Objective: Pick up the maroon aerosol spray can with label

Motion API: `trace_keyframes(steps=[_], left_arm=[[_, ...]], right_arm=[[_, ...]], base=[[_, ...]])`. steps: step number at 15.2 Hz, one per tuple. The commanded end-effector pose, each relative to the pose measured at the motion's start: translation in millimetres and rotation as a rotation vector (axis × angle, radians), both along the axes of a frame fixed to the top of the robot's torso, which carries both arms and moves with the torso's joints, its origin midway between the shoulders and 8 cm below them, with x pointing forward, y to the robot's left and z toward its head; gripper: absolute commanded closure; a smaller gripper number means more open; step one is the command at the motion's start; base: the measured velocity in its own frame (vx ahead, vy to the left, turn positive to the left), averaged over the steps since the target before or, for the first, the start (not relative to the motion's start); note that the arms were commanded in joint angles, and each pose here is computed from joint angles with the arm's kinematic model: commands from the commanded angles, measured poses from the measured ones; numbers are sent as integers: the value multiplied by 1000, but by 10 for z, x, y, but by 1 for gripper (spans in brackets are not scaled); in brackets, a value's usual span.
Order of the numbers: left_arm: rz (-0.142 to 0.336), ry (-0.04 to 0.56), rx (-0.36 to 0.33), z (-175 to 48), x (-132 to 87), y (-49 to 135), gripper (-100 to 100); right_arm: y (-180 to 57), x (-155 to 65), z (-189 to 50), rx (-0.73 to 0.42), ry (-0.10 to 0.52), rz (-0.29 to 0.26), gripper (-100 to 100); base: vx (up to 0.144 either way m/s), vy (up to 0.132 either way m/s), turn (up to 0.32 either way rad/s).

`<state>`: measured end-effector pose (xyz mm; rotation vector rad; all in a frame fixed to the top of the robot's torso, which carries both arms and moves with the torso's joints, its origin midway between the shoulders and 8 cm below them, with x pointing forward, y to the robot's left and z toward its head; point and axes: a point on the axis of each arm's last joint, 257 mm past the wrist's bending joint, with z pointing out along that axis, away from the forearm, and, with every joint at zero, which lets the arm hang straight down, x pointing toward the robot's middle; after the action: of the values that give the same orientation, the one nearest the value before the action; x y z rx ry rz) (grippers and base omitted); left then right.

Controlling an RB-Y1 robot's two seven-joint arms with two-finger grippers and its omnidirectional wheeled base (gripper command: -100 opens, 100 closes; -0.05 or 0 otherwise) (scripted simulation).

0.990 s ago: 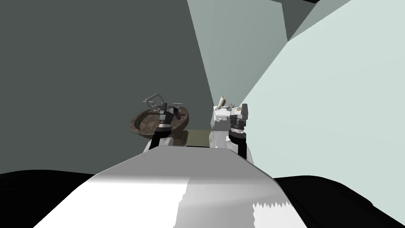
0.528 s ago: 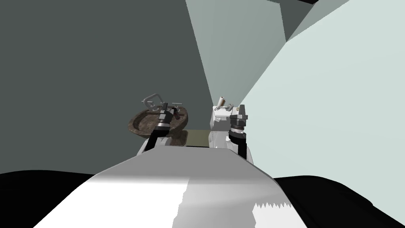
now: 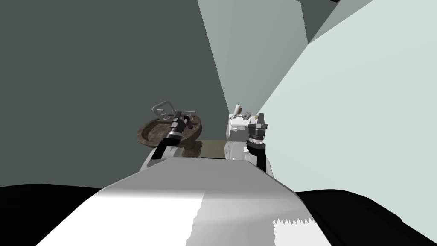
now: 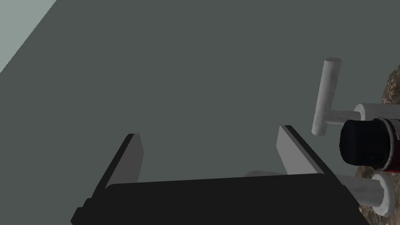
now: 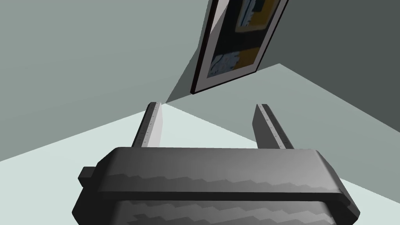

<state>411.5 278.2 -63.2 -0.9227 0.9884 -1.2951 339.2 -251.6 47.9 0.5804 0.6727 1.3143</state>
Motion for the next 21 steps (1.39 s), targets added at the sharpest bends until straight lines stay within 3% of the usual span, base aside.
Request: trace_keyframes(steps=[1,13,21], left_arm=[[0,26,-3,-45,27,26,-100],[-12,223,-29,-359,186,257,-100],[-15,238,-29,-321,211,289,-100]], right_arm=[[0,0,0,0,0,0,0],[0,0,0,0,0,0,0],[0,0,0,0,0,0,0]], base=[[0,0,0],[-3,-3,10],[2,2,-4]])
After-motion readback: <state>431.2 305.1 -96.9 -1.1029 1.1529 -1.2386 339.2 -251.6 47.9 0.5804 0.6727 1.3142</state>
